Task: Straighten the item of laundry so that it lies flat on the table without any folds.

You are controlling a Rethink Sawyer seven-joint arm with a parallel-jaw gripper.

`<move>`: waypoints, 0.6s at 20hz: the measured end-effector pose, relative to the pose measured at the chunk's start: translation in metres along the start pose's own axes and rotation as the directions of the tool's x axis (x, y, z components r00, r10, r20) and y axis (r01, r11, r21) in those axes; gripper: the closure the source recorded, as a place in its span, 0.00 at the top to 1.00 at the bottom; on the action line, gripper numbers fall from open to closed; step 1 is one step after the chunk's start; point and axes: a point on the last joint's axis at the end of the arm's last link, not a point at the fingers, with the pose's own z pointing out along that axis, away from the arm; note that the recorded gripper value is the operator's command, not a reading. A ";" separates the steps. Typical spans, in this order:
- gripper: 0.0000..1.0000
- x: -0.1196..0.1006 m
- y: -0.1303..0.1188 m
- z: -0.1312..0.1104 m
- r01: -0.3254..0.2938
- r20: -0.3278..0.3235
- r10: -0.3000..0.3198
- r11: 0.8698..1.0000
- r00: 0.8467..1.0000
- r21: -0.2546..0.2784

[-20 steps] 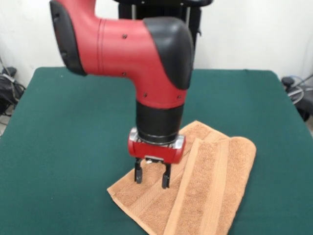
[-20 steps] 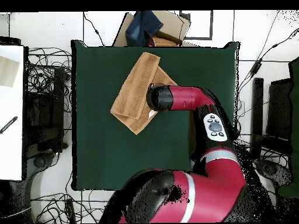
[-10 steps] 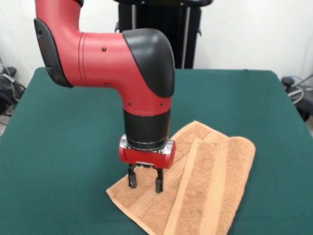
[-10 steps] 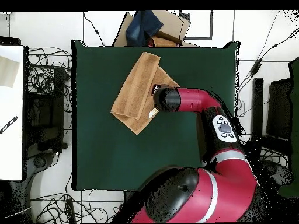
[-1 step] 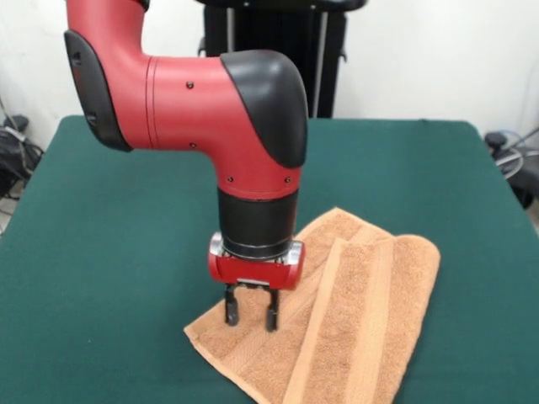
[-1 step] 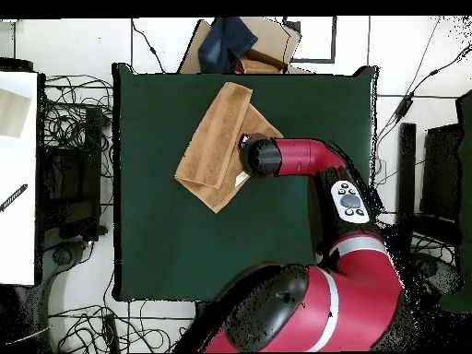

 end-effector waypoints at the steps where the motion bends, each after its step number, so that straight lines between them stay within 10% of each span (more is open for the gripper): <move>1: 0.00 0.000 -0.001 0.000 0.006 0.005 -0.006 1.000 1.000 0.004; 12: 0.00 0.003 0.008 0.002 0.096 0.060 -0.100 0.994 0.993 0.059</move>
